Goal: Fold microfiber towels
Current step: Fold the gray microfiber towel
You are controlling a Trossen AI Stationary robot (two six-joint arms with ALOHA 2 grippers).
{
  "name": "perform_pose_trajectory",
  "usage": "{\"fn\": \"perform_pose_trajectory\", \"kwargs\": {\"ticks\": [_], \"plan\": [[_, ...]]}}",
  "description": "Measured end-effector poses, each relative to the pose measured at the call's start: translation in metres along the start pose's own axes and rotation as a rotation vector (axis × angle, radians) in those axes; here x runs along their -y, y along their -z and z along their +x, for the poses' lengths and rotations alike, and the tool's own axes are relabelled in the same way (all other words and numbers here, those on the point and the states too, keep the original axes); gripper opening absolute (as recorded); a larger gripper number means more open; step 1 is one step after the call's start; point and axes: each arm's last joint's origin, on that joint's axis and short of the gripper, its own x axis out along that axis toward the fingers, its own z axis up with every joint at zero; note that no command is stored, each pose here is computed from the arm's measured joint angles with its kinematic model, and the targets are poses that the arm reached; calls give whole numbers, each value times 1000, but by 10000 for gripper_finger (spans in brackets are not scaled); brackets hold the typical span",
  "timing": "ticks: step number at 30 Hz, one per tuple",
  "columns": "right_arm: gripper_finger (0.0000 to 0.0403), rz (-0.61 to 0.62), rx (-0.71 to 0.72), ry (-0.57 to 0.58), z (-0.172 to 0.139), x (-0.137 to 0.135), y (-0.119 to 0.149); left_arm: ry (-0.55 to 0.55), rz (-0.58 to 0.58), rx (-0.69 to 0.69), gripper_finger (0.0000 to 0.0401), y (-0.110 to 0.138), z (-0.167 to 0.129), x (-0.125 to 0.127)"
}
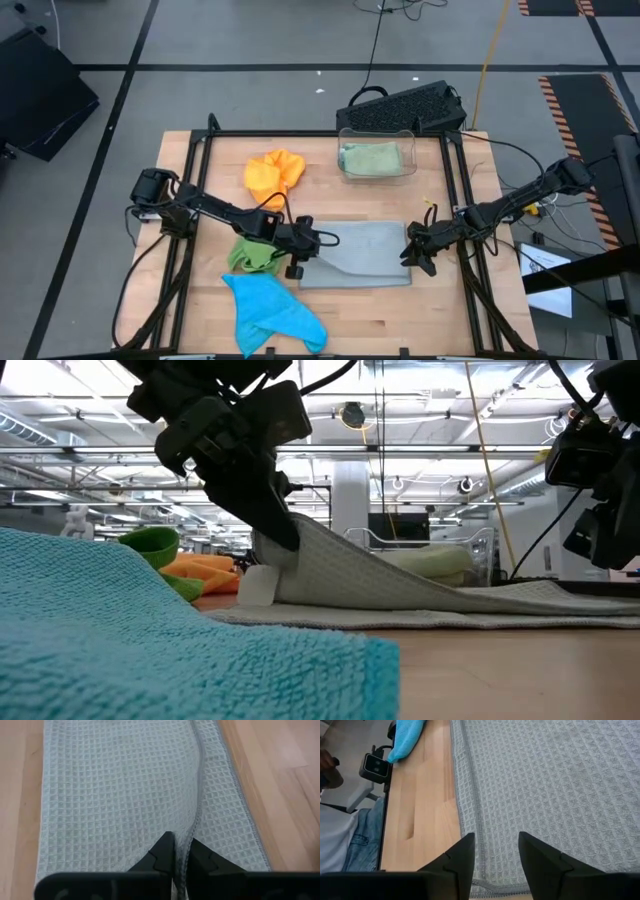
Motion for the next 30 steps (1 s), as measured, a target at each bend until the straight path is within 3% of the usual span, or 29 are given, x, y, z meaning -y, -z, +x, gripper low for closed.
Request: {"fn": "perform_pose_trajectory", "kwargs": {"ticks": [8,15,30], "plan": [[141,-8,16,16,0,0,0,10,28,9,6,-2,-5,5],[141,-52,96,65,1,-6,3,22,37,7,4,-5,-14,8],[141,-256,0,17,13,-34,49,23,33,-5,10,-4,-14,7]]}}
